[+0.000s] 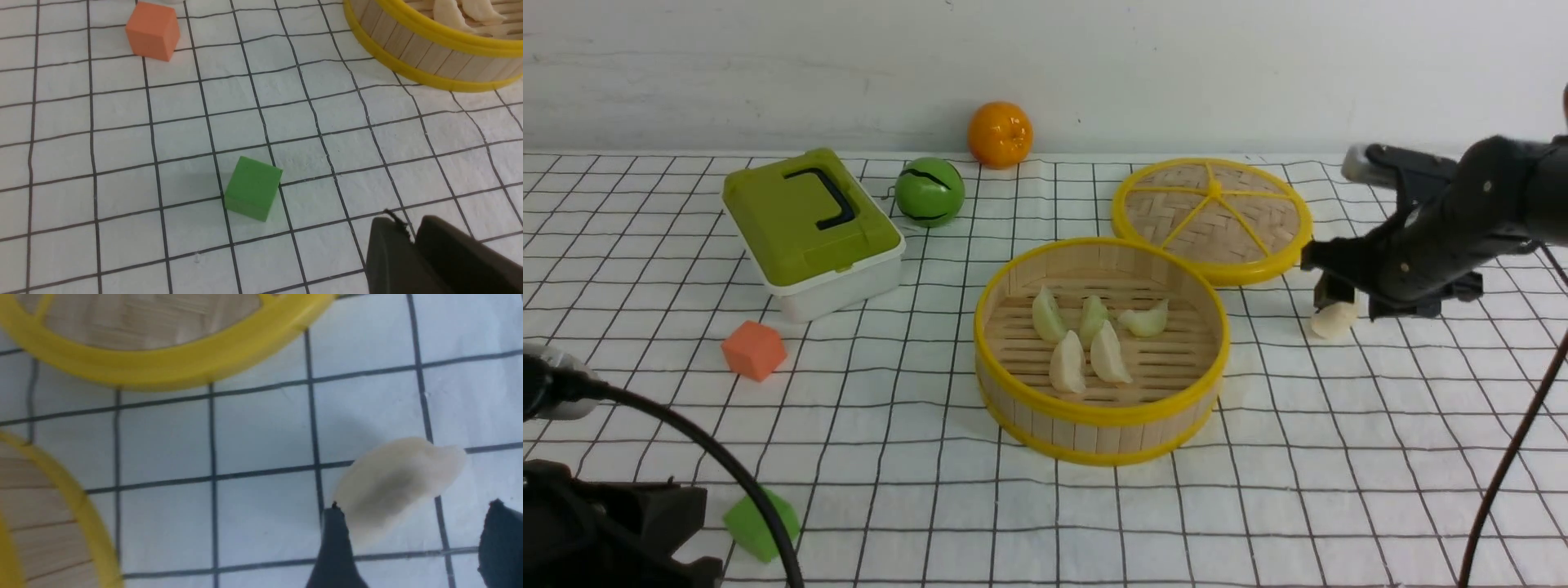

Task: Put the dumplings into the steamer on the table with the white tablecloth.
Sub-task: 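Reach for and grasp a dumpling lying on the table beside the steamer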

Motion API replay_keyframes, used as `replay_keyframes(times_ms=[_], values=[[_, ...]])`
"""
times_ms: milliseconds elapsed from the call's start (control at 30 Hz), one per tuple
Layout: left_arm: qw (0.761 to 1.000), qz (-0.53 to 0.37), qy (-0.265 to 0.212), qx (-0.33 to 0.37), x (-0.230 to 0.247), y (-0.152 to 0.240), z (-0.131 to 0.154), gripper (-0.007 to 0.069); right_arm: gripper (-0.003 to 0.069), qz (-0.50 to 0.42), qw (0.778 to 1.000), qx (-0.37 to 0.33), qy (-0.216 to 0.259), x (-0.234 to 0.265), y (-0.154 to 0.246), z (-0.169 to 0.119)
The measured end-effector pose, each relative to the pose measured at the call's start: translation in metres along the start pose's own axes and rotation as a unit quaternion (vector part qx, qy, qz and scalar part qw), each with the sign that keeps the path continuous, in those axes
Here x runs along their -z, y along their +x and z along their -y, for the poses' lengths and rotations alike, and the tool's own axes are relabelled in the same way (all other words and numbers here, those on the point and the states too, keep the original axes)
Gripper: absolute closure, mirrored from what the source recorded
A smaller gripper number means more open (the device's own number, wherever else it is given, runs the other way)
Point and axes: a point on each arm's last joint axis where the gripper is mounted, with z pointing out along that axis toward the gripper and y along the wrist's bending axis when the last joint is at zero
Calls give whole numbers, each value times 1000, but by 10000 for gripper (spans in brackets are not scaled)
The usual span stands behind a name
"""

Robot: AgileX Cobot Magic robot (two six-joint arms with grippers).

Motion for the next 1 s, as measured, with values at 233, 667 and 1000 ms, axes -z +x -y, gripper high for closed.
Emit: replay_keyframes(times_ms=[233,667,1000], values=[[1000,-19,-7,-4,-7,1,1,535,213,30,999,-19,8,-21,-3,5],[1000,-23,-8,-6,-9,4,1,532,476,29,1000,1,7,-24,0,-4],[1000,-23,-7,-6,-9,5,1,532,476,32,998,60,5,24,-13,-12]])
